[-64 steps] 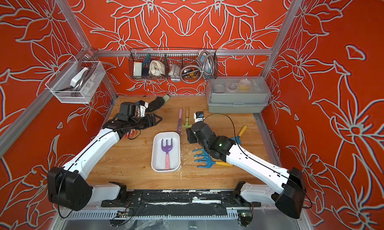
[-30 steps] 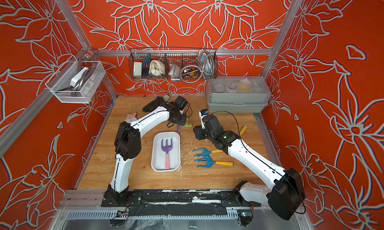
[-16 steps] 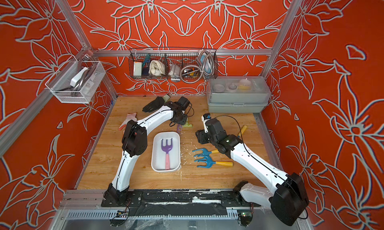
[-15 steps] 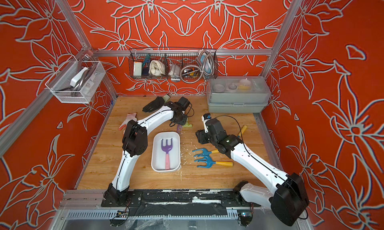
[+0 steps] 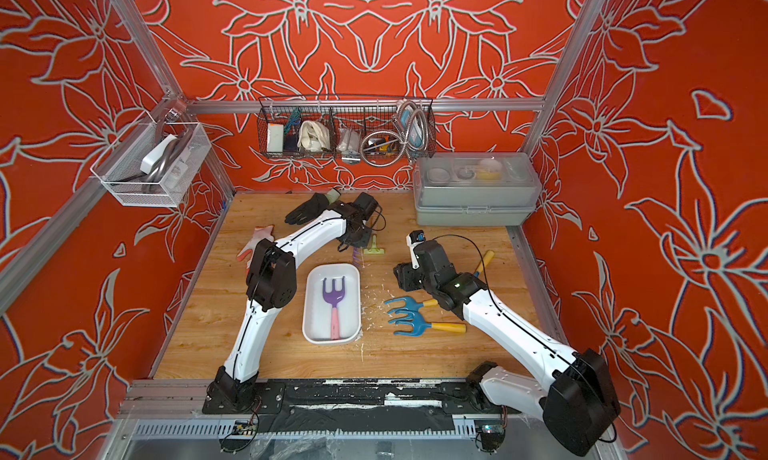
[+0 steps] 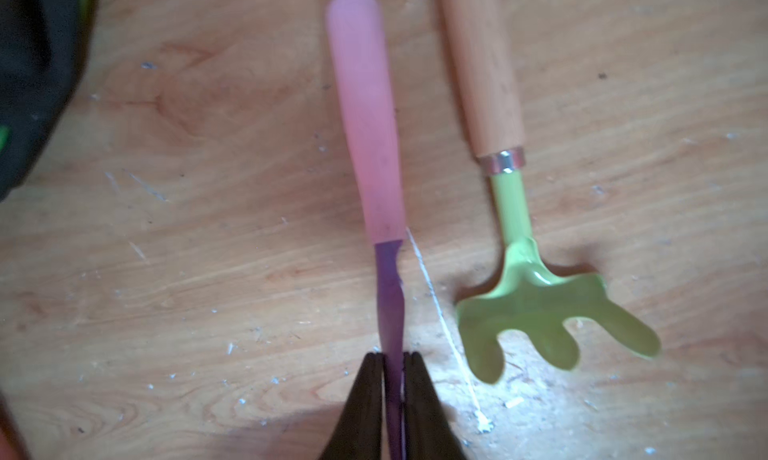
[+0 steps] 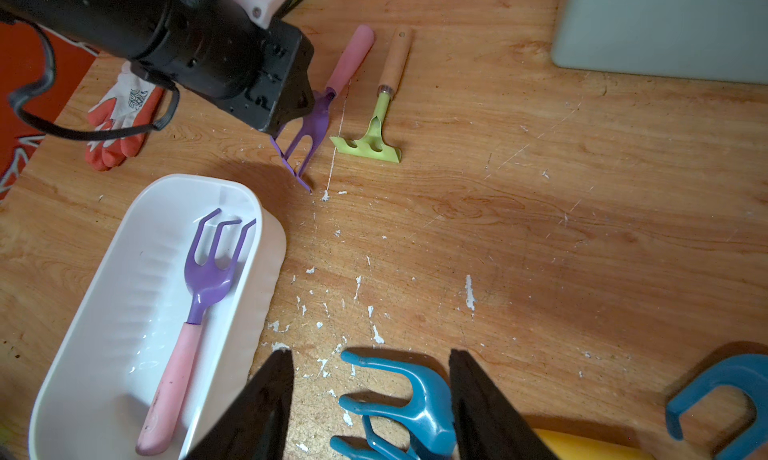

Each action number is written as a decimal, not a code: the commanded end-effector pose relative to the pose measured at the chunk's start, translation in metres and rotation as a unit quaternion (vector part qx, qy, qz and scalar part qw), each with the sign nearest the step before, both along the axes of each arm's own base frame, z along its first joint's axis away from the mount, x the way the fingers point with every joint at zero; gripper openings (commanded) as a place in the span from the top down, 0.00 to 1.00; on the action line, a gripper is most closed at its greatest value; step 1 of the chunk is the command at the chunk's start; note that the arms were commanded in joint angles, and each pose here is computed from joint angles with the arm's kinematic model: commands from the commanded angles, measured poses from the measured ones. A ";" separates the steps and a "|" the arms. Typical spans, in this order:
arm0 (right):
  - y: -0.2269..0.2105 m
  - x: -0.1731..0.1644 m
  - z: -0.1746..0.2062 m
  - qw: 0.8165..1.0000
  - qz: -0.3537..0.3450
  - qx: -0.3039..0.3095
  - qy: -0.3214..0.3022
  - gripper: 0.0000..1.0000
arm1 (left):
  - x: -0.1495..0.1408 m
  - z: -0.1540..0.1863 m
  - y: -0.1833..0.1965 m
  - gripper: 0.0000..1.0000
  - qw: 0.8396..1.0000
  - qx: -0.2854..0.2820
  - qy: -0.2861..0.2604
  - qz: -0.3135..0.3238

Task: Put the rake into the storage box
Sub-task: Pick up the rake at the center of the board, then place the rake in the storage box.

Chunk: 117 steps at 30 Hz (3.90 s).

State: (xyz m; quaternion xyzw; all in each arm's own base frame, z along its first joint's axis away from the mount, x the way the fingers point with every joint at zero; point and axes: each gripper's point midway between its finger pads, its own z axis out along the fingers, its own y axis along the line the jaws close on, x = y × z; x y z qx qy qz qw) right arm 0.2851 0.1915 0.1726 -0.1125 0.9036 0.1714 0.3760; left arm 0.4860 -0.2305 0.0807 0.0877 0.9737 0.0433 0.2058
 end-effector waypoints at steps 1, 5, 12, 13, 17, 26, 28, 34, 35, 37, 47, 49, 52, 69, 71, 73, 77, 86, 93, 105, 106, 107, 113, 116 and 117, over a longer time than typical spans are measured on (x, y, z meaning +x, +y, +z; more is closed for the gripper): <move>-0.008 -0.003 0.002 1.000 -0.006 -0.001 -0.004 0.39 | 0.013 -0.001 0.018 0.98 1.000 0.015 -0.006 0.024; -0.014 -0.007 0.001 1.000 -0.010 -0.006 -0.007 0.39 | 0.022 0.005 0.029 1.00 0.999 0.003 -0.007 0.046; -0.020 -0.008 0.001 1.000 -0.016 -0.011 -0.010 0.38 | 0.021 0.042 0.031 1.00 0.998 -0.027 -0.046 0.040; -0.019 -0.007 0.001 1.000 -0.015 -0.009 -0.009 0.38 | 0.021 0.051 0.030 1.00 0.997 -0.037 -0.056 0.039; -0.017 -0.005 0.002 1.000 -0.013 -0.005 -0.008 0.38 | 0.013 0.083 0.030 1.00 0.993 -0.068 -0.088 0.036; -0.010 -0.005 0.010 1.000 -0.007 0.019 -0.008 0.38 | -0.021 0.134 0.039 1.00 0.983 -0.125 -0.127 0.033; -0.006 -0.004 0.014 0.999 -0.003 0.031 -0.009 0.38 | -0.034 0.141 0.039 1.00 0.979 -0.153 -0.130 0.033; 0.013 -0.004 0.019 0.997 0.019 0.073 0.008 0.39 | -0.086 0.149 0.035 1.00 0.961 -0.251 -0.110 0.026; 0.017 -0.004 0.021 0.996 0.024 0.081 0.010 0.39 | -0.096 0.150 0.035 1.00 0.957 -0.269 -0.106 0.026; 0.023 -0.003 0.024 0.995 0.031 0.095 0.016 0.40 | -0.112 0.150 0.034 1.00 0.949 -0.297 -0.100 0.023; 0.068 0.000 0.067 0.972 0.090 0.215 0.028 0.32 | -0.182 0.159 0.022 1.00 0.904 -0.420 -0.071 -0.022; 0.078 0.003 0.074 0.965 0.098 0.238 0.038 0.31 | -0.192 0.163 0.022 1.00 0.896 -0.437 -0.073 -0.030; 0.092 0.008 0.081 0.955 0.107 0.271 0.054 0.32 | -0.204 0.162 0.023 1.00 0.888 -0.452 -0.073 -0.034; 0.168 0.008 0.061 0.938 0.148 0.288 0.126 0.42 | -0.230 0.152 0.026 1.00 0.878 -0.472 -0.063 -0.043; 0.175 0.007 0.056 0.937 0.151 0.285 0.133 0.47 | -0.230 0.148 0.027 1.00 0.879 -0.471 -0.061 -0.041; 0.179 0.007 0.052 0.937 0.149 0.282 0.139 0.56 | -0.235 0.156 0.029 1.00 0.876 -0.475 -0.072 -0.046; 0.183 0.008 0.045 0.937 0.147 0.280 0.149 0.80 | -0.236 0.152 0.034 0.99 0.880 -0.467 -0.076 -0.037; 0.182 0.009 0.012 0.943 0.129 0.251 0.177 1.00 | -0.243 0.149 0.068 0.32 0.908 -0.403 -0.113 0.011; 0.186 -0.002 -0.018 0.949 0.114 0.213 0.203 1.00 | -0.252 0.146 0.102 0.28 0.927 -0.341 -0.147 0.048; 0.217 -0.029 -0.064 0.958 0.074 0.160 0.226 1.00 | -0.258 0.133 0.117 0.28 0.939 -0.304 -0.147 0.063; 0.220 -0.030 -0.067 0.959 0.071 0.158 0.226 1.00 | -0.258 0.132 0.117 0.28 0.939 -0.305 -0.146 0.063; 0.223 -0.030 -0.069 0.959 0.071 0.156 0.227 1.00 | -0.258 0.133 0.117 0.28 0.939 -0.305 -0.147 0.063; 0.236 -0.029 -0.074 0.958 0.067 0.154 0.232 0.97 | -0.260 0.142 0.115 0.28 0.938 -0.309 -0.146 0.053; 0.242 -0.028 -0.072 0.959 0.069 0.153 0.231 0.85 | -0.258 0.152 0.113 0.27 0.940 -0.306 -0.147 0.041; 0.243 -0.028 -0.070 0.959 0.071 0.153 0.229 0.79 | -0.257 0.157 0.111 0.27 0.940 -0.305 -0.148 0.035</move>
